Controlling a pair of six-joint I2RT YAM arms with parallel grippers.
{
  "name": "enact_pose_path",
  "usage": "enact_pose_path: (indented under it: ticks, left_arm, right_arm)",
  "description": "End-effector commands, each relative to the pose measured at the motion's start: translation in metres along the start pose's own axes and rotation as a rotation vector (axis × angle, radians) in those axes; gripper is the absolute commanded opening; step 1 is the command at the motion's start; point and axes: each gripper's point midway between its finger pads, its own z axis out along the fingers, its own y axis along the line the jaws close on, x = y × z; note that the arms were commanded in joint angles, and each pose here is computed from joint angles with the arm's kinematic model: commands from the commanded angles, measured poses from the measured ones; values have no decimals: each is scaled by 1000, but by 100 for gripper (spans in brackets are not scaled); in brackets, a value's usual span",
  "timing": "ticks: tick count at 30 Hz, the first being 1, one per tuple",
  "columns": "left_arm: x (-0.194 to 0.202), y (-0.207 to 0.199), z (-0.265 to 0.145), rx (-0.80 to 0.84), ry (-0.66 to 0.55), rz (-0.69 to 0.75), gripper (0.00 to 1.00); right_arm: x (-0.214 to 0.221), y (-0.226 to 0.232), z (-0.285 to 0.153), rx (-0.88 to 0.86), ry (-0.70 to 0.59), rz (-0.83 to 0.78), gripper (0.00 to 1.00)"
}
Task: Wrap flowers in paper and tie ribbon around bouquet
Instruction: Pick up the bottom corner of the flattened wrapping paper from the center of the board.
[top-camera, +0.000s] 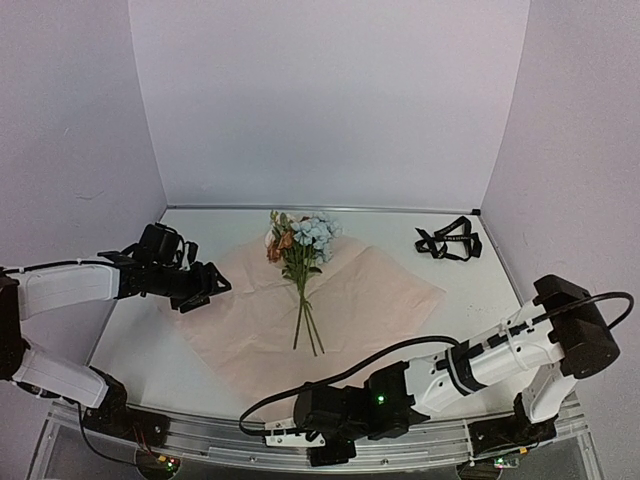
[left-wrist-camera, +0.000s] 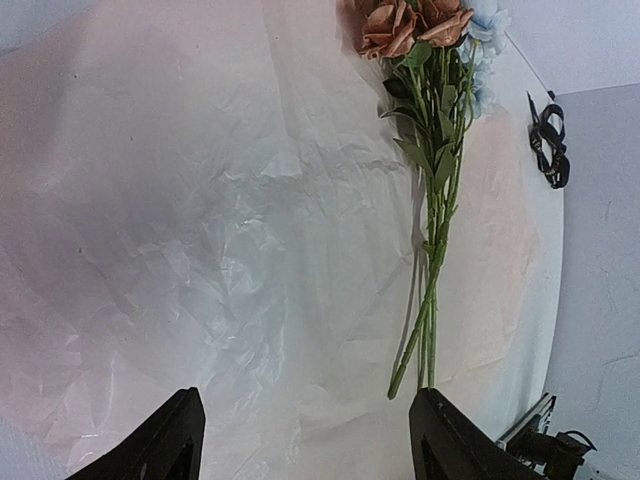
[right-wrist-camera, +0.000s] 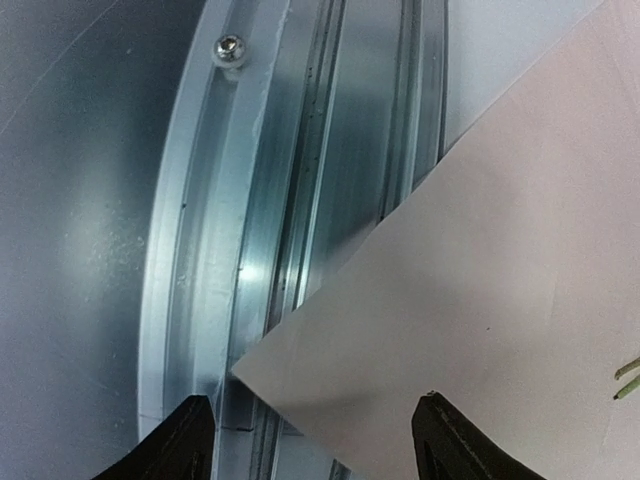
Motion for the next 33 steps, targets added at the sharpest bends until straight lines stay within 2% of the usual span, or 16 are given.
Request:
enact_pose_path:
  ticks: [1,5,9,17,27,33]
  left_arm:
    - [-3,1,-6,-5,-24,26,73]
    - [-3,1,-5,-5,-22,27,73]
    - [-3,1,-4,-5,-22,25,73]
    - [-3,1,-4,-1,-23,22,73]
    - [-3,5,-11,-17,-44,16,73]
    - [-4,3,-19,-18,-64,24,73]
  right_arm:
    - [-15,-11,4,65,-24,-4,65]
    - [-14,-13,5,71,-20,13,52]
    - [-17,-15,5,80,-21,15,29]
    - [-21,-16,-2,75,-14,37,1]
    - [-44,6,-49,-86,-35,167,0]
    - [-64,16,-68,-117,-52,199,0]
